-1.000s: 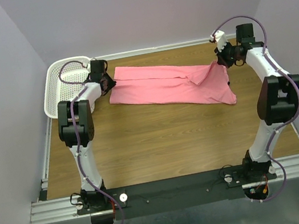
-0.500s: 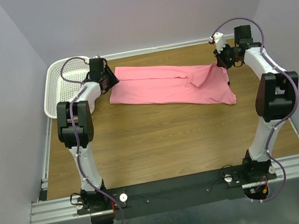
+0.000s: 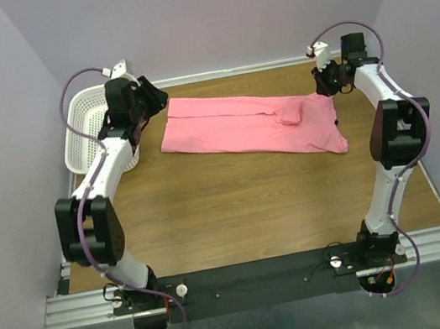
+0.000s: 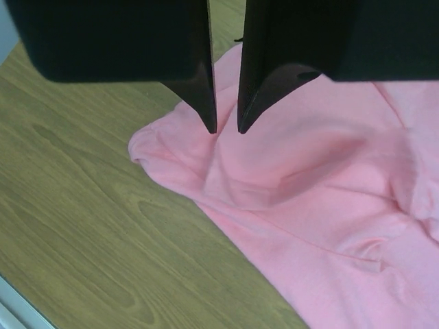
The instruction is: Fold and stack the t-shirts
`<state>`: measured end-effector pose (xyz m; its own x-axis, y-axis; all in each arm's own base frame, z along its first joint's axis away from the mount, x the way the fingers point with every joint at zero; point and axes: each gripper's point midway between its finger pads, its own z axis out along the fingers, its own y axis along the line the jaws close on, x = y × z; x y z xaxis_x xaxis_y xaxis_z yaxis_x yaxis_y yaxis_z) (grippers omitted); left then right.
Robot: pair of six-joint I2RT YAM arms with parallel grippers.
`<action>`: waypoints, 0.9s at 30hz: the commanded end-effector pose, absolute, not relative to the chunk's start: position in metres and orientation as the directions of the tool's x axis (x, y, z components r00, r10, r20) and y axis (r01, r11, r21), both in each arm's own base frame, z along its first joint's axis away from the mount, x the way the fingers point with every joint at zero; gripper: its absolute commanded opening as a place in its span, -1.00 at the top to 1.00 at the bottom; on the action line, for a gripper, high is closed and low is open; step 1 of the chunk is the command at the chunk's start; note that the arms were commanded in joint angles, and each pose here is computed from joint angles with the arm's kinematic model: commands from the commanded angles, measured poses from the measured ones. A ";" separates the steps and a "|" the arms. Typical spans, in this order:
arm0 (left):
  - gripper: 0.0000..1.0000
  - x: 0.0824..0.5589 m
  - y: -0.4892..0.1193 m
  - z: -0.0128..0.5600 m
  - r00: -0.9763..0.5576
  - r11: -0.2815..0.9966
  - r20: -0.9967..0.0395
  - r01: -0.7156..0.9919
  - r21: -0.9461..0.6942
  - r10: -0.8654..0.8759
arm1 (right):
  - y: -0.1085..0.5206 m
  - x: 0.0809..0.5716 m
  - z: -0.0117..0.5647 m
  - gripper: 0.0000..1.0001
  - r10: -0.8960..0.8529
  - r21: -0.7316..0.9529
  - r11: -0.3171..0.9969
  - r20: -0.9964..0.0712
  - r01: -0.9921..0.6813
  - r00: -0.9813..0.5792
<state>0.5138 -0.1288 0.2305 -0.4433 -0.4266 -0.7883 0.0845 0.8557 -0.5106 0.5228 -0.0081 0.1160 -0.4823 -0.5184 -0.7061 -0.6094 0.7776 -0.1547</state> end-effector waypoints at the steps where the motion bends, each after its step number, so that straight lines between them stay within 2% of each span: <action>1: 0.01 0.474 -0.129 0.306 -0.270 0.844 -0.869 0.244 -0.478 -0.414 | -0.010 0.541 0.100 0.48 -0.442 -0.113 0.844 -0.700 -0.524 -0.561; 2: -0.02 0.463 -0.127 0.320 -0.230 0.844 -0.879 0.260 -0.469 -0.417 | -0.011 0.549 0.106 0.41 -0.424 -0.118 0.858 -0.713 -0.500 -0.559; 3: -0.03 0.451 -0.124 0.316 -0.223 0.846 -0.882 0.262 -0.465 -0.416 | -0.015 0.553 0.107 0.21 -0.409 -0.124 0.873 -0.715 -0.472 -0.568; 4: -0.13 0.429 -0.117 0.351 -0.135 0.853 -0.902 0.293 -0.432 -0.411 | -0.016 0.557 0.109 0.16 -0.380 -0.114 0.890 -0.720 -0.441 -0.580; 6: -0.22 0.406 -0.108 0.360 -0.091 0.873 -0.921 0.298 -0.387 -0.378 | -0.017 0.558 0.122 0.12 -0.360 -0.115 0.902 -0.734 -0.417 -0.576; 7: -0.34 0.382 -0.099 0.380 -0.031 0.891 -0.937 0.301 -0.340 -0.347 | -0.015 0.553 0.127 0.11 -0.370 -0.117 0.893 -0.739 -0.435 -0.562; 9: -0.47 0.359 -0.092 0.373 -0.012 0.912 -0.957 0.301 -0.279 -0.289 | 0.012 0.535 0.155 0.12 -0.375 -0.068 0.838 -0.793 -0.541 -0.480; 10: -0.55 0.336 -0.088 0.382 0.024 0.918 -0.962 0.307 -0.252 -0.272 | 0.025 0.508 0.138 0.13 -0.438 -0.044 0.761 -0.770 -0.647 -0.463; 12: -0.55 0.321 -0.082 0.354 0.001 0.933 -0.976 0.293 -0.209 -0.219 | 0.056 0.469 0.136 0.21 -0.460 0.034 0.634 -0.787 -0.773 -0.412; 13: -0.56 0.306 -0.080 0.357 0.031 0.934 -0.977 0.302 -0.191 -0.210 | 0.064 0.448 0.125 0.22 -0.478 0.095 0.597 -0.756 -0.796 -0.448; 14: -0.55 0.302 -0.081 0.332 -0.019 0.934 -0.982 0.304 -0.187 -0.190 | 0.075 0.439 0.117 0.23 -0.530 0.081 0.535 -0.743 -0.841 -0.408; 17: -0.55 0.288 -0.078 0.307 -0.057 0.942 -0.989 0.301 -0.150 -0.139 | 0.081 0.419 0.085 0.18 -0.613 0.081 0.501 -0.670 -0.862 -0.419; 20: -0.55 0.282 -0.068 0.297 -0.064 0.958 -0.992 0.260 -0.120 -0.107 | 0.090 0.419 0.076 -0.03 -0.656 0.040 0.503 -0.633 -0.864 -0.411; 27: -0.55 0.272 -0.067 0.292 -0.034 0.957 -0.991 0.259 -0.131 -0.127 | 0.098 0.445 0.081 -0.02 -0.708 -0.103 0.562 -0.573 -0.820 -0.413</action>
<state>0.2765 -0.0746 0.2784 -0.0940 -0.1380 -0.9860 0.2823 0.9460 -0.1593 0.4262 0.1059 0.0751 -0.4069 -0.6810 -0.6089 -0.8564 0.5163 -0.0051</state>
